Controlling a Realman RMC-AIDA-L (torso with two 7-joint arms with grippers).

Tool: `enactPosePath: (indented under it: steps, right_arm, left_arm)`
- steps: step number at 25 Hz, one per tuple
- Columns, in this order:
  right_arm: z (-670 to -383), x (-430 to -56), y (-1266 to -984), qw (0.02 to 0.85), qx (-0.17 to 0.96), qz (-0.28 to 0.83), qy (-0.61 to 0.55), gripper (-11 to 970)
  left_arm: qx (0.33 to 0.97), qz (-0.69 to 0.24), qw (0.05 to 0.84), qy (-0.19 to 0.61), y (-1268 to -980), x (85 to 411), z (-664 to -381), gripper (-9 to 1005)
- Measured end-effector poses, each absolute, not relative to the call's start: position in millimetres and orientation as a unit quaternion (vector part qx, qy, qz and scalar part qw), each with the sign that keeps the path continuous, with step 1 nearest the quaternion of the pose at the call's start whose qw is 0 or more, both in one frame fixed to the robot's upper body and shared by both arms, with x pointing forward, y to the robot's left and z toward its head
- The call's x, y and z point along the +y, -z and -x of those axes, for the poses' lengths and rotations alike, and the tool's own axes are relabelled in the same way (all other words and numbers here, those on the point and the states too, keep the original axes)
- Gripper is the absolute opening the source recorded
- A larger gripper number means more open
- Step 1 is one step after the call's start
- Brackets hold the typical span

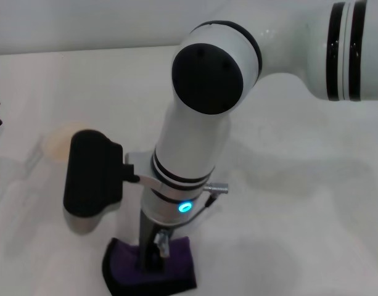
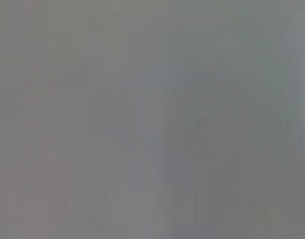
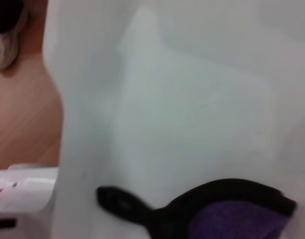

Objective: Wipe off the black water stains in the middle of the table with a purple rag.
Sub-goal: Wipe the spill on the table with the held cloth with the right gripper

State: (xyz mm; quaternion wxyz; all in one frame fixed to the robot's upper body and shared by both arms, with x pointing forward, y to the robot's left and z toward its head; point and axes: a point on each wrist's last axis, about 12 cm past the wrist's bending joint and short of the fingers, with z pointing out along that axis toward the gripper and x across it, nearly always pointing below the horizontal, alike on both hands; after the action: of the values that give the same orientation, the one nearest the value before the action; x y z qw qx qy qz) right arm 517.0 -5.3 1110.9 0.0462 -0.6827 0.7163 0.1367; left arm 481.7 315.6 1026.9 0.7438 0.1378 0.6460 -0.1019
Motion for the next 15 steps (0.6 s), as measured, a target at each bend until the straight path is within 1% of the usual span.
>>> enactPosePath:
  steps: [7,15]
  right_arm:
    - [-538.7,-1.0,-1111.9,0.102,0.736,0.659,-0.119,72]
    - [-570.7,-16.4,-1109.0,0.142,0.766,0.627,-0.032,72]
  left_arm:
    - [0.648,-0.137,0.743,0.100,-1026.4,316.5,-481.4,884]
    - [0.648,-0.131,0.744,0.096,-1026.5,318.5,-481.3,884]
